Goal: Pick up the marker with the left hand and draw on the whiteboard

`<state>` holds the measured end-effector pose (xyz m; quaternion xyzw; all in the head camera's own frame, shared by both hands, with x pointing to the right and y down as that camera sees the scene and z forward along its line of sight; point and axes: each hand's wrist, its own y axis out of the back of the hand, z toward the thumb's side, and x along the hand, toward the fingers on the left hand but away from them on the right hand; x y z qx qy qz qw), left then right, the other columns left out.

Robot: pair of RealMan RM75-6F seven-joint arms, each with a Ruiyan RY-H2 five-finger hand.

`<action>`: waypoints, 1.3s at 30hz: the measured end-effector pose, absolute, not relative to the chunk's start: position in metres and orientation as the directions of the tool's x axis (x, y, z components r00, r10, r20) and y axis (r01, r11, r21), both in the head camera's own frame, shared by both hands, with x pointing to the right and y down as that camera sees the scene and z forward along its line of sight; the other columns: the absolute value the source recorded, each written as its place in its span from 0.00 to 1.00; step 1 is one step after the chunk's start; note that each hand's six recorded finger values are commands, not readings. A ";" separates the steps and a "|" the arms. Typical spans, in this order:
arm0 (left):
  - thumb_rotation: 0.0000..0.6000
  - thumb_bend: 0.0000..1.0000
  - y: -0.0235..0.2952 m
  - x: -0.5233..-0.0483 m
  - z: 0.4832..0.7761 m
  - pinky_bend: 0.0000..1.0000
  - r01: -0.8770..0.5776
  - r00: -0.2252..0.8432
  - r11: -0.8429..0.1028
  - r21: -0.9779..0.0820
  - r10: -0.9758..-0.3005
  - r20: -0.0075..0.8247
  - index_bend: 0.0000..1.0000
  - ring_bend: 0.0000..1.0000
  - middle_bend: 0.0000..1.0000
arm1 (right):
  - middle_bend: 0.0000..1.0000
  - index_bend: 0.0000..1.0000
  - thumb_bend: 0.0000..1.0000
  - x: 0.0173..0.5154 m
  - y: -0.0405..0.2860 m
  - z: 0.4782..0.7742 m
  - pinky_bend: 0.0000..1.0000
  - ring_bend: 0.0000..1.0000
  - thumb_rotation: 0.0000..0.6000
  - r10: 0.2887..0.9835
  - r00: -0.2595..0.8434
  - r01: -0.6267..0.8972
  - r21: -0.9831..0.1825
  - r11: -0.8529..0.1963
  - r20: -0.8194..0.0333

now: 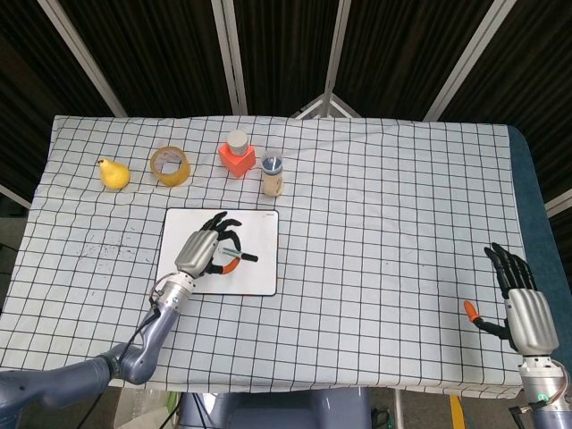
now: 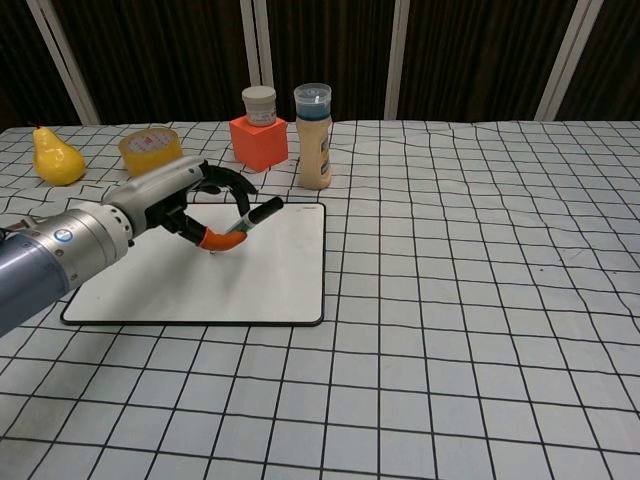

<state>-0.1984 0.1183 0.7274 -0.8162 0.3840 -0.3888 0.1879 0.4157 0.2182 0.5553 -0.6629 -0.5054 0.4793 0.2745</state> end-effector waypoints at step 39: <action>1.00 0.57 0.086 -0.232 0.701 0.11 -0.538 0.322 -0.523 -0.661 -0.852 0.412 0.69 0.03 0.19 | 0.00 0.00 0.32 0.413 0.221 0.559 0.00 0.00 1.00 0.918 0.029 0.435 -0.822 -0.368 -0.396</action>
